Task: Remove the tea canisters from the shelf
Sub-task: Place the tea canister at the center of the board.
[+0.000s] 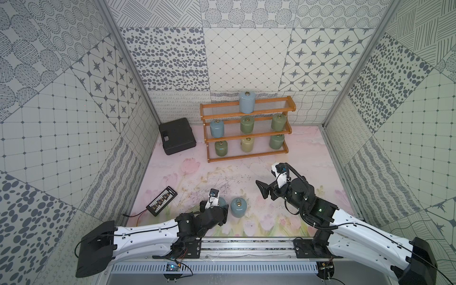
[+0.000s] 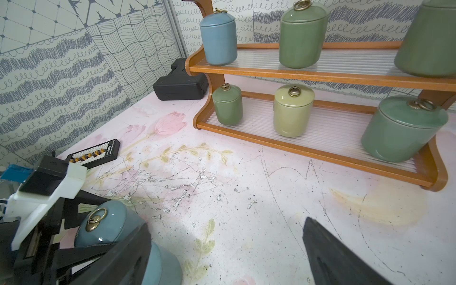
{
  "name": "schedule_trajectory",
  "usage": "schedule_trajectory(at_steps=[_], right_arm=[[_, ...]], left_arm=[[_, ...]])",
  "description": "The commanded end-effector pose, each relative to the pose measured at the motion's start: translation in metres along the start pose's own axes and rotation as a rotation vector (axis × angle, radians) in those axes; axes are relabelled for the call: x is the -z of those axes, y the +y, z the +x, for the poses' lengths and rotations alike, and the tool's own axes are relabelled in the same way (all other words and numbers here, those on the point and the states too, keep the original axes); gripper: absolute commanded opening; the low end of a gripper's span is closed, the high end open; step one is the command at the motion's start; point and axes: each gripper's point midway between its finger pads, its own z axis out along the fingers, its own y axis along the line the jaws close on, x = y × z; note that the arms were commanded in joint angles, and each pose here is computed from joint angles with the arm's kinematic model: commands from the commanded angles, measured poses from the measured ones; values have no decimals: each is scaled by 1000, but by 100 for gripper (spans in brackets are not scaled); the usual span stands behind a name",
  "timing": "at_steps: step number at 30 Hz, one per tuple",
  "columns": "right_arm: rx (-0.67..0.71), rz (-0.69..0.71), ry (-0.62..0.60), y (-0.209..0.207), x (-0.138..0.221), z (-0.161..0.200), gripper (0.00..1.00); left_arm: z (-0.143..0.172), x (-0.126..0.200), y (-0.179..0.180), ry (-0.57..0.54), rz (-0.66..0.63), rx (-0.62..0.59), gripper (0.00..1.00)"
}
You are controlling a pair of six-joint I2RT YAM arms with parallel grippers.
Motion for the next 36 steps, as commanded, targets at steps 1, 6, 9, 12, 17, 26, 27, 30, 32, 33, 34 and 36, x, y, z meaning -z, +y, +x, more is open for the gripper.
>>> schedule_trajectory(at_steps=[1,6,9,12,17,26,27,30,32,33,34,36], right_arm=[[-1,13,-31,-4,1,-7,100],[-1,7,-36,-2,1,-11,100],[6,8,-36,-2,1,-14,100],[12,17,-25,-3,0,-13,100],[26,11,-39,-1,-1,-32,100],[16,-3,-63,-10,-32,-82,100],[18,-7,-73,-12,-35,-93,100],[19,-12,-91,-22,-47,-125,100],[27,-29,-104,-24,-56,-147,100],[31,-38,-112,-26,-61,-159,100],[37,-41,-117,-28,-66,-167,100],[50,-36,-133,-33,-75,-188,100]], left_arm=[[-13,4,3,-51,-23,7,92],[-26,10,-2,-85,2,6,96],[-35,16,-5,-96,12,-13,98],[-47,23,-7,-105,7,-35,99],[-68,37,-12,-107,20,-73,100],[-119,46,1,-120,72,-50,100],[-125,42,3,-112,82,-40,100],[-136,27,3,-61,123,-23,100],[-142,16,2,-35,127,-35,100],[-147,12,-1,-33,141,-45,100],[-152,9,-4,-37,154,-51,100],[-159,0,-9,-35,192,-49,100]])
